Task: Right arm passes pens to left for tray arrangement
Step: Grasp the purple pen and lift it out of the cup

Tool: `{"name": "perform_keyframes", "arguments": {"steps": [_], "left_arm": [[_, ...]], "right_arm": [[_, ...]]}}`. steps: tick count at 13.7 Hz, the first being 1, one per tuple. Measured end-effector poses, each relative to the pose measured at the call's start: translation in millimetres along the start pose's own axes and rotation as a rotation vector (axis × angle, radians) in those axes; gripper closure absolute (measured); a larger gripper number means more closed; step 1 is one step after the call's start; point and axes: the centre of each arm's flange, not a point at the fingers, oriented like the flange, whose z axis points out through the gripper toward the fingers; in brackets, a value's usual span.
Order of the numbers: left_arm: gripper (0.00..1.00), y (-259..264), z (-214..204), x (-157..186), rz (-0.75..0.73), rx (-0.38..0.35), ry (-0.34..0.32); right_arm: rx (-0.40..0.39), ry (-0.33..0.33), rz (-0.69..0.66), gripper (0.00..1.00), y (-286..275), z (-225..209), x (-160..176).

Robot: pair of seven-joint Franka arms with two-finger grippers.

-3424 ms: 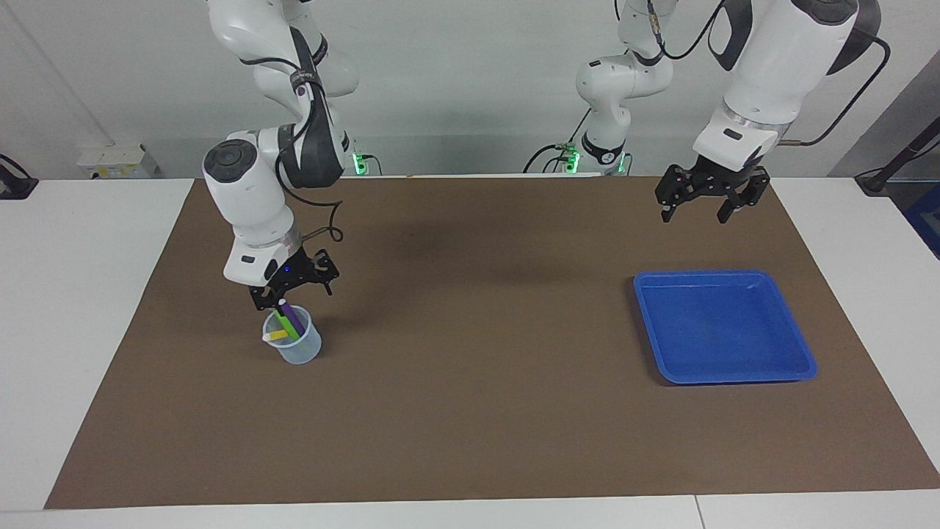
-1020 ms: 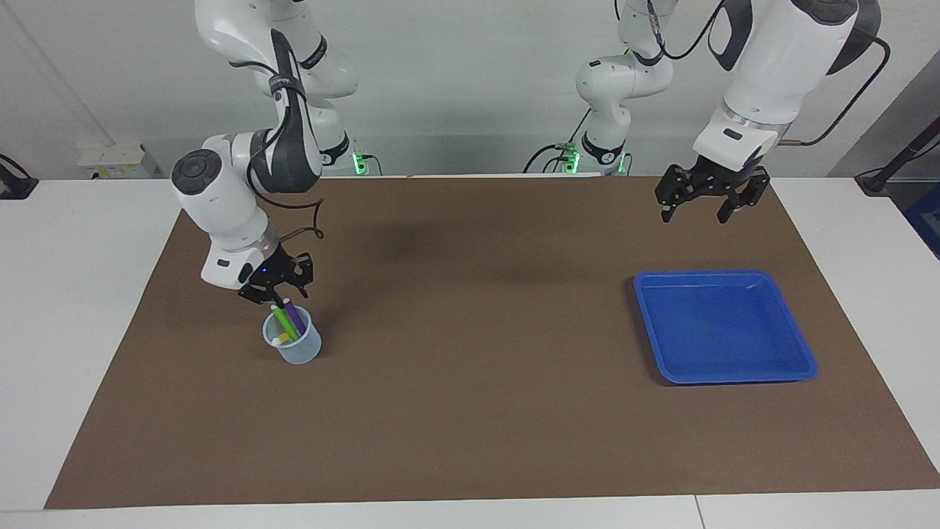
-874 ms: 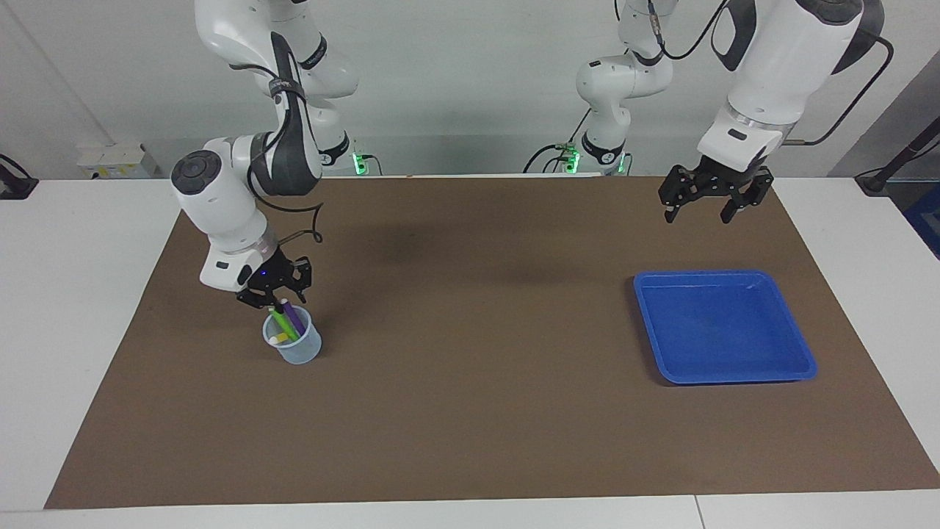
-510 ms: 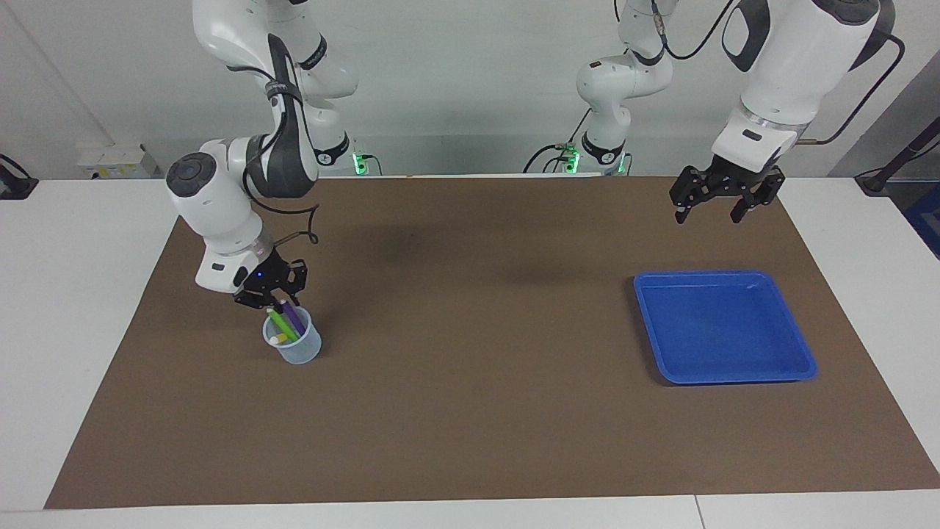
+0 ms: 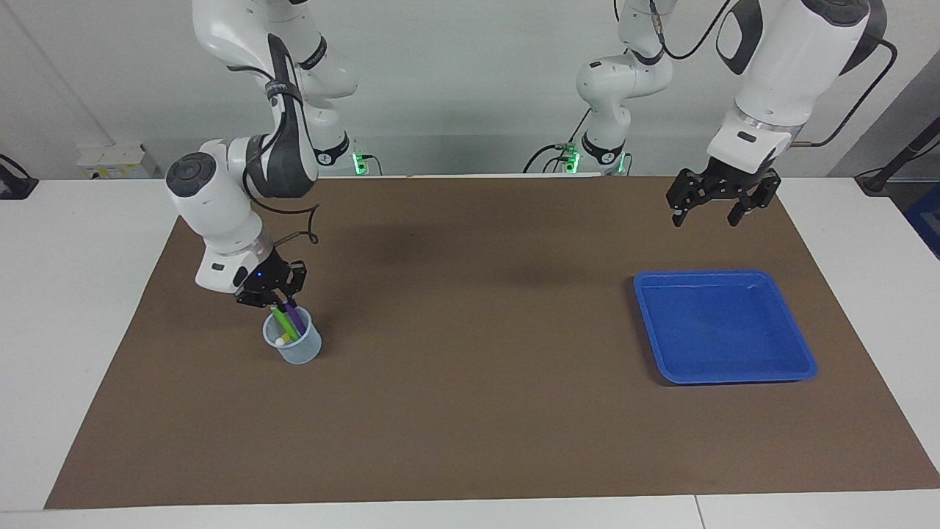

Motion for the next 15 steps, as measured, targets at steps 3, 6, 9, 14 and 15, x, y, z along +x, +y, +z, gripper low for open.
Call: {"name": "perform_keyframes", "arguments": {"steps": [3,6,9,14,15], "left_arm": [[0.0,-0.6,15.8,-9.8,-0.003,0.01,0.004],[0.0,-13.4,17.0,-13.0,-0.026,0.017,0.001],[0.0,-20.6,19.8,-14.2,-0.038,0.019,-0.008],[0.0,-24.2,19.2,-18.5,-0.048,0.016,-0.035],[0.0,-28.7,16.7,-20.3,-0.062,0.005,-0.042]], "right_arm": [[0.0,0.002,-0.003,0.83,-1.2,-1.4,1.5],[0.01,-0.013,-0.01,0.83,-2.9,-16.3,7.2],[0.023,-0.026,-0.041,0.83,-15.2,-49.9,22.1],[0.032,-0.035,-0.071,0.83,-27.6,-100.1,28.6],[0.034,-0.038,-0.073,0.83,-29.2,-106.6,26.7]]}}
